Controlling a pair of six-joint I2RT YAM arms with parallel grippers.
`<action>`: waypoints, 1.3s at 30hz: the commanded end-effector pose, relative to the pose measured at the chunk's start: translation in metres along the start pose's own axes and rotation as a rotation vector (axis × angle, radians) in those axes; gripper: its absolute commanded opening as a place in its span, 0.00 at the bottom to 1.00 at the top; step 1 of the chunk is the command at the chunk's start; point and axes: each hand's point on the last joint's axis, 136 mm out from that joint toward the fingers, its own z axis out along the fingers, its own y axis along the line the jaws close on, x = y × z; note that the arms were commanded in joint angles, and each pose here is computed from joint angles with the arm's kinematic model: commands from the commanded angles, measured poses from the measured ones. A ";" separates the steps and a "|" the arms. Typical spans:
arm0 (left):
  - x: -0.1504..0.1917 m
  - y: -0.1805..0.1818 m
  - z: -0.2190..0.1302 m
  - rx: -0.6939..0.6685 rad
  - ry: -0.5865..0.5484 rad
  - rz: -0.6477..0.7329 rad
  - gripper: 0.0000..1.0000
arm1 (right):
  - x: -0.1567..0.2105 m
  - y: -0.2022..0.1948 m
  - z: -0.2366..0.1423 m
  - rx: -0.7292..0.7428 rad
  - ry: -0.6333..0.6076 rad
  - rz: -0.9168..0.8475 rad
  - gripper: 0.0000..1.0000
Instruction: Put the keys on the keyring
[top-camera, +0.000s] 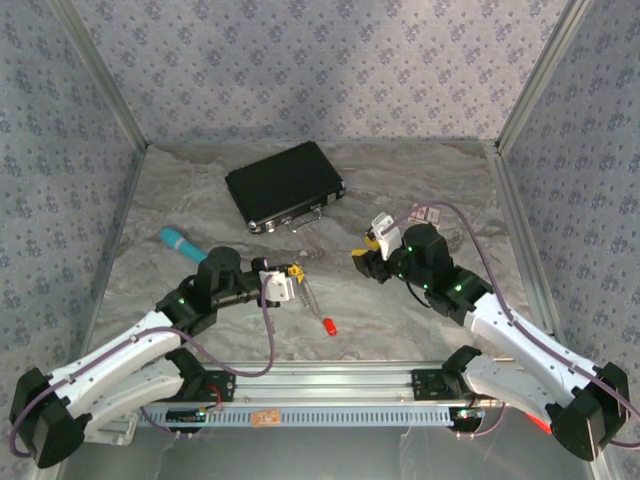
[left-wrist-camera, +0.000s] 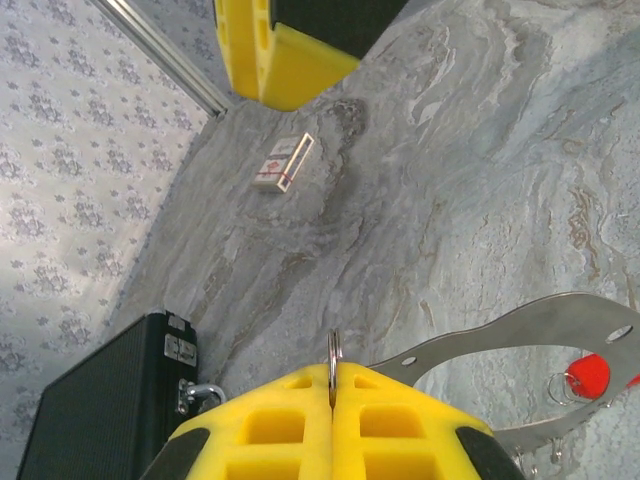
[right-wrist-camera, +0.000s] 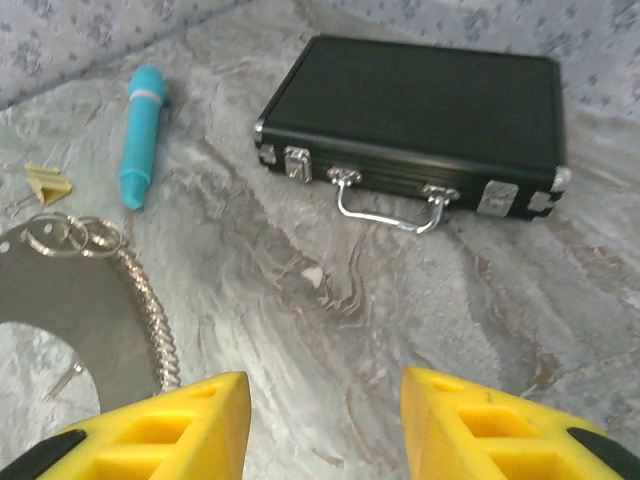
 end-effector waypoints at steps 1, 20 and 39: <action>-0.018 0.016 -0.003 -0.040 -0.031 -0.029 0.00 | 0.014 0.015 0.000 -0.051 0.124 0.008 0.43; 0.018 0.026 0.001 -0.108 0.060 -0.180 0.00 | 0.116 0.067 -0.004 0.086 0.450 0.195 0.48; 0.032 0.052 -0.007 -0.252 0.079 -0.224 0.00 | 0.153 0.106 0.026 0.132 0.617 0.279 0.53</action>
